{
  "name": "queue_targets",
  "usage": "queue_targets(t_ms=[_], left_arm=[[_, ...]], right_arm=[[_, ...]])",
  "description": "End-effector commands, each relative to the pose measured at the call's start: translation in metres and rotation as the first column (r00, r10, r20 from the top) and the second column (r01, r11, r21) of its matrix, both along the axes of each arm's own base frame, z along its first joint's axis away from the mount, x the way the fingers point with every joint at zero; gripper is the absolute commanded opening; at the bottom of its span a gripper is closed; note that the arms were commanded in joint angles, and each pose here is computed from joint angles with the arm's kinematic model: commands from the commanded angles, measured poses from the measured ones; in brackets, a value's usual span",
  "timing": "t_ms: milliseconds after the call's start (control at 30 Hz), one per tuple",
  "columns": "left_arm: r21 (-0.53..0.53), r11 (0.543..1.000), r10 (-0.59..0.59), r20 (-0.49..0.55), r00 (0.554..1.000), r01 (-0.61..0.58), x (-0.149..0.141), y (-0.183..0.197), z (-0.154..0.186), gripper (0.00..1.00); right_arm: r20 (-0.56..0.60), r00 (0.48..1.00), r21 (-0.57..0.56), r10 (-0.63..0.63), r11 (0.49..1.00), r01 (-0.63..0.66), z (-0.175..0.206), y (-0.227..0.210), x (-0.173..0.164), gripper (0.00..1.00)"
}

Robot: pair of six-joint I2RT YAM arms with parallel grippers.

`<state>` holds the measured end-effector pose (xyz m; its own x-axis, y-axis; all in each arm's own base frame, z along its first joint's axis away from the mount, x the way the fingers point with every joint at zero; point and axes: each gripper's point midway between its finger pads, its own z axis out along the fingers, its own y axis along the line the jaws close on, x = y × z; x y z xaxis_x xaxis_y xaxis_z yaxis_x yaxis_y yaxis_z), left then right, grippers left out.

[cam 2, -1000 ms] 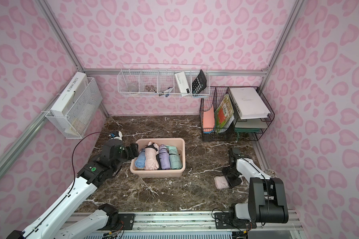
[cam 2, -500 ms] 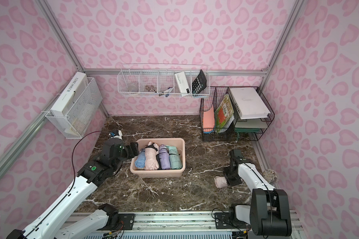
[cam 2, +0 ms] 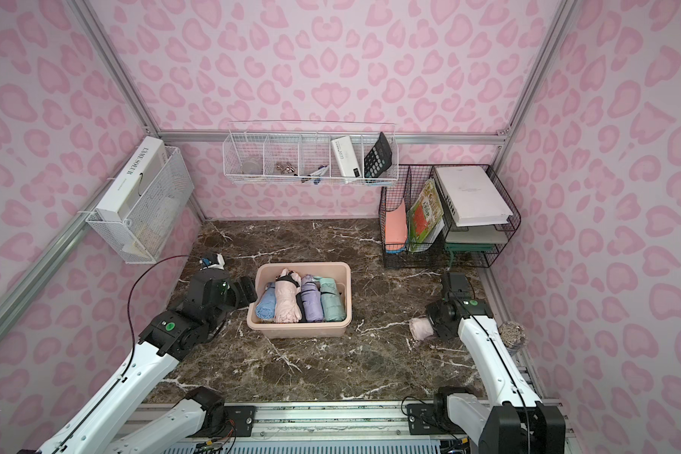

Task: Put the umbrella into the storage box
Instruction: Pick up the umbrella from the center of the board, then place the umbrella in the storage box.

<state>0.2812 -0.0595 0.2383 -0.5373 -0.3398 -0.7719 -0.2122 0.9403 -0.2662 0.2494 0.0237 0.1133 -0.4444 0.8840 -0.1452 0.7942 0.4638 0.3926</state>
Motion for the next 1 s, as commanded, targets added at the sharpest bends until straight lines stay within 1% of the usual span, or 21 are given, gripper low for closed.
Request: queue_targets(t_ms=[0,167,267,367,400,500,567,800,967], left_arm=[[0.003,1.000,0.015,-0.036,0.999,-0.014,-0.006,0.006,-0.006,0.86],[-0.016,1.000,-0.006,-0.083,0.997,0.004,-0.008,0.004,-0.019,0.87],[-0.023,1.000,-0.013,-0.106,0.994,0.011,-0.009,0.004,-0.026,0.87],[-0.018,1.000,-0.019,-0.124,0.992,0.017,-0.009,0.005,-0.034,0.87],[-0.016,1.000,-0.023,-0.130,0.991,0.021,-0.009,0.006,-0.037,0.87],[-0.008,1.000,-0.031,-0.146,0.989,0.031,-0.009,0.006,-0.050,0.85],[-0.014,0.999,-0.053,-0.146,0.988,0.051,-0.007,0.003,-0.055,0.83],[-0.036,0.996,-0.085,-0.131,0.988,0.081,-0.005,-0.003,-0.064,0.72],[-0.054,0.992,-0.118,-0.137,0.984,0.112,-0.003,-0.010,-0.071,0.65]], right_arm=[[0.065,0.991,-0.066,0.117,0.991,-0.113,0.030,0.010,0.017,0.17],[0.106,0.944,-0.136,0.313,0.945,-0.298,0.069,0.058,0.043,0.18],[0.126,0.896,-0.169,0.425,0.899,-0.403,0.089,0.094,0.056,0.18],[0.134,0.840,-0.207,0.526,0.844,-0.496,0.105,0.129,0.066,0.19],[0.153,0.816,-0.221,0.558,0.824,-0.522,0.117,0.142,0.071,0.19],[0.164,0.751,-0.243,0.639,0.764,-0.597,0.130,0.176,0.078,0.19],[0.168,0.699,-0.254,0.696,0.715,-0.651,0.136,0.200,0.080,0.19],[0.130,0.525,-0.279,0.841,0.539,-0.795,0.132,0.273,0.080,0.20],[0.090,0.405,-0.249,0.910,0.414,-0.876,0.112,0.320,0.073,0.21]])
